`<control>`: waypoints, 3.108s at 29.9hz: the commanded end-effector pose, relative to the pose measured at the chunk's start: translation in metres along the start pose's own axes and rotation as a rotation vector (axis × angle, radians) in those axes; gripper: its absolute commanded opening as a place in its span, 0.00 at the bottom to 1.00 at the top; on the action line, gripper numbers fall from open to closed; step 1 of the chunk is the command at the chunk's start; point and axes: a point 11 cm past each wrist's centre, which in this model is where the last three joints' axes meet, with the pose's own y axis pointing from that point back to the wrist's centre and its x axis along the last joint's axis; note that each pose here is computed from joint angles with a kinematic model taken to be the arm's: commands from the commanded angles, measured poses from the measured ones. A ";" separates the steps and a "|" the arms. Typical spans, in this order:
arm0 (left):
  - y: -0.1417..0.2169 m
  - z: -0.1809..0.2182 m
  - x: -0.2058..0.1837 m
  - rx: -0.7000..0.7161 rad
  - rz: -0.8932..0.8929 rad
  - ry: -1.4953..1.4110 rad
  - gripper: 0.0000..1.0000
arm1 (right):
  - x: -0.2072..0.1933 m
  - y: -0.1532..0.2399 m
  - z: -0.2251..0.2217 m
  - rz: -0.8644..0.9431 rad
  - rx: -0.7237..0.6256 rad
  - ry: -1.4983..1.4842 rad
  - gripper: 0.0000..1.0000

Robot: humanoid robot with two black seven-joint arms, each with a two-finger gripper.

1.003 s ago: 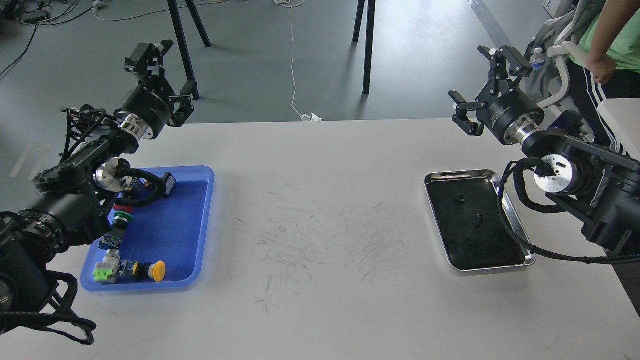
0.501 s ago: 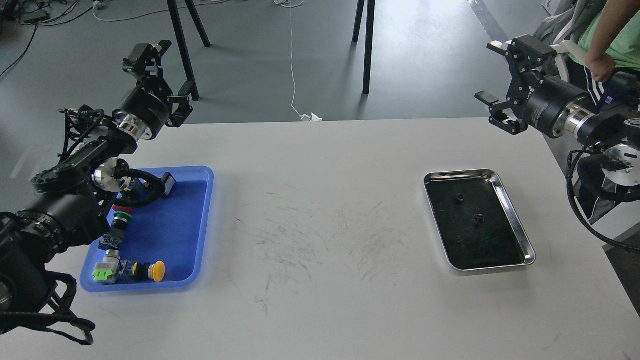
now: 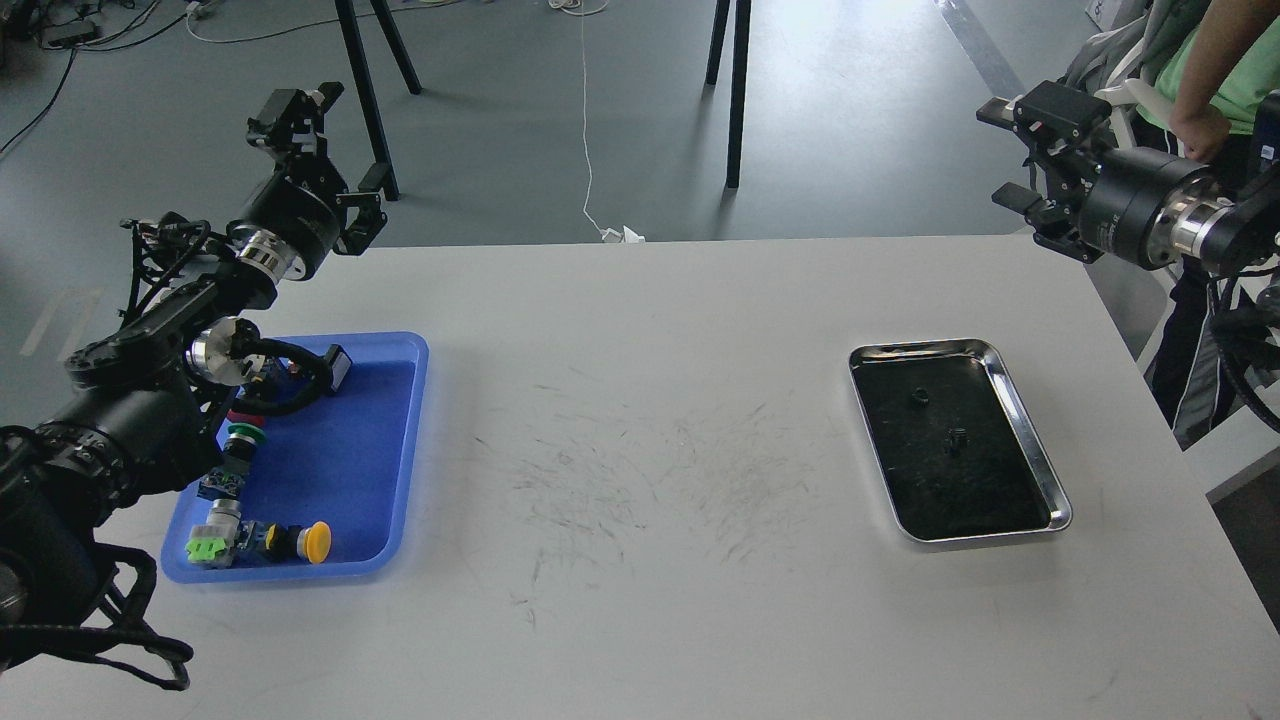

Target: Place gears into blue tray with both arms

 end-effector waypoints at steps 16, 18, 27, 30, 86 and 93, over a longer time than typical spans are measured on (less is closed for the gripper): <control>0.000 -0.003 -0.002 0.000 0.000 0.010 0.99 | -0.027 0.037 0.059 -0.357 -0.287 0.798 0.87; 0.000 -0.003 -0.003 0.000 -0.001 0.011 0.99 | -0.030 0.040 0.064 -0.398 -0.290 0.857 0.87; 0.000 -0.002 -0.002 -0.002 0.001 0.012 0.99 | -0.048 0.027 0.100 -0.510 -0.344 0.971 0.87; -0.001 -0.002 -0.002 -0.003 0.000 0.012 0.99 | -0.057 0.015 0.108 -0.537 -0.352 0.991 0.87; 0.002 -0.004 0.001 0.002 0.006 0.011 0.99 | -0.099 -0.005 0.140 -0.717 -0.356 1.081 0.06; 0.002 -0.004 0.001 0.003 0.007 0.010 0.99 | -0.095 -0.007 0.134 -0.706 -0.352 1.090 0.02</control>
